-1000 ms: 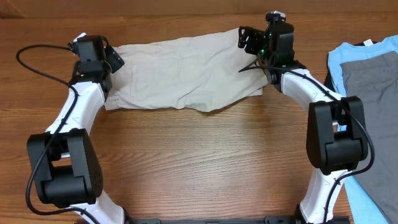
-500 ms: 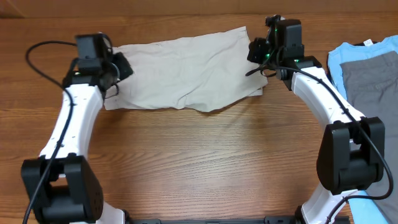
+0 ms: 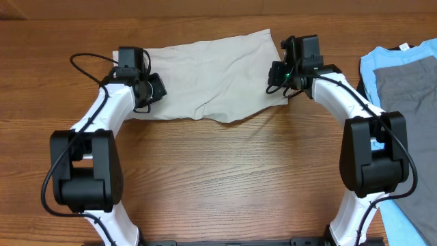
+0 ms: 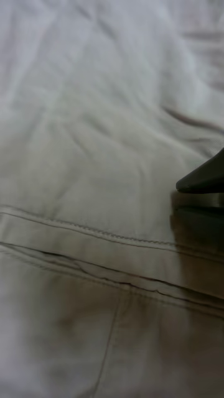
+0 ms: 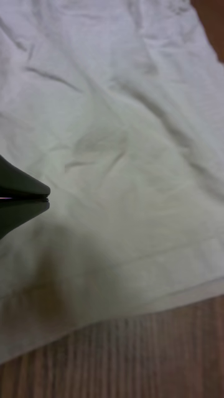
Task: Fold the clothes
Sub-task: 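Lay the folded hem onto the far half and open both grippers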
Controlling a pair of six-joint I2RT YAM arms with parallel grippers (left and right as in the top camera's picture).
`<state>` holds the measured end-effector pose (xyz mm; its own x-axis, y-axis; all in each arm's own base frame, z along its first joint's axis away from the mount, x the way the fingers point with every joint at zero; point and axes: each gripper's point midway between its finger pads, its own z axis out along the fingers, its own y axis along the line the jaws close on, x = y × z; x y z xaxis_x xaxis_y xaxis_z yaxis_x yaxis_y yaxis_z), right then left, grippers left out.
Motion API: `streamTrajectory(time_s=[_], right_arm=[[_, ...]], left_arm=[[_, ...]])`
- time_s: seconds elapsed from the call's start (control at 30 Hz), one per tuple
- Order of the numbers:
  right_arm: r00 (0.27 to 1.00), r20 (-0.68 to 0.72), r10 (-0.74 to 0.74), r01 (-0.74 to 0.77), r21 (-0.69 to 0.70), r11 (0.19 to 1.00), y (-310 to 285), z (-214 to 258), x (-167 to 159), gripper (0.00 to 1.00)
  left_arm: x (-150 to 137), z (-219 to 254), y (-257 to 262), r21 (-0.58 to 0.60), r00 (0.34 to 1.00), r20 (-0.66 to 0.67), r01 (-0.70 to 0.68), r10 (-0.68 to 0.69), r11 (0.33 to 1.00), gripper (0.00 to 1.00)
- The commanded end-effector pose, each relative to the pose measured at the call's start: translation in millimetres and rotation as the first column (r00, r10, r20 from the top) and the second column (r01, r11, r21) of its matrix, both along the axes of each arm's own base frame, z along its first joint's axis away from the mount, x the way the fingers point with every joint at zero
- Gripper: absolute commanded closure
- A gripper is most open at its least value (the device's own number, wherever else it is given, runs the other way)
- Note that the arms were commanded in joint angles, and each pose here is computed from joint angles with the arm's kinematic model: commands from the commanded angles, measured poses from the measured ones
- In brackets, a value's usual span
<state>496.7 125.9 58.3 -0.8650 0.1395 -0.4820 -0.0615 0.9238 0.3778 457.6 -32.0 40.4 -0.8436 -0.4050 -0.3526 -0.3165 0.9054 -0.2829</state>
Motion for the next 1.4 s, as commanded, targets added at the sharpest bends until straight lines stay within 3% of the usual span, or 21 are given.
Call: streamTrajectory(time_s=[0.0,0.37,0.5,0.73,1.03,1.17,1.37], right_arm=[[0.997,-0.067,0.035,-0.033,0.035,0.999,6,-16,-10,0.96],[0.938,-0.346,-0.029,0.012,-0.052,0.999,-13,-54,-69,0.96],[0.922,-0.375,-0.100,0.073,-0.083,0.994,-21,-66,-78,0.96],[0.917,-0.392,-0.074,0.064,-0.039,0.997,-14,-56,-84,0.96],[0.968,-0.242,-0.061,0.063,0.000,0.998,-9,42,-54,0.96],[0.984,-0.171,-0.055,0.058,0.014,0.998,-6,44,-36,0.96],[0.991,-0.127,-0.051,0.054,0.022,0.998,-2,18,-10,0.96]], left_arm=[[0,-22,3,0.027,0.999,-0.041,0.014,-0.012,1.000,0.89],[-16,-52,3,0.034,0.990,-0.140,0.034,-0.029,0.999,0.87],[-22,-54,4,0.034,0.986,-0.165,0.035,-0.028,0.999,0.89],[-22,-54,4,0.039,0.985,-0.167,0.041,-0.034,0.998,0.87],[-21,-54,4,0.036,0.986,-0.163,0.042,-0.036,0.998,0.92],[-13,-41,2,0.032,0.990,-0.134,0.054,-0.049,0.998,0.93],[9,26,-3,0.022,0.995,-0.062,0.081,-0.080,0.996,0.93]])
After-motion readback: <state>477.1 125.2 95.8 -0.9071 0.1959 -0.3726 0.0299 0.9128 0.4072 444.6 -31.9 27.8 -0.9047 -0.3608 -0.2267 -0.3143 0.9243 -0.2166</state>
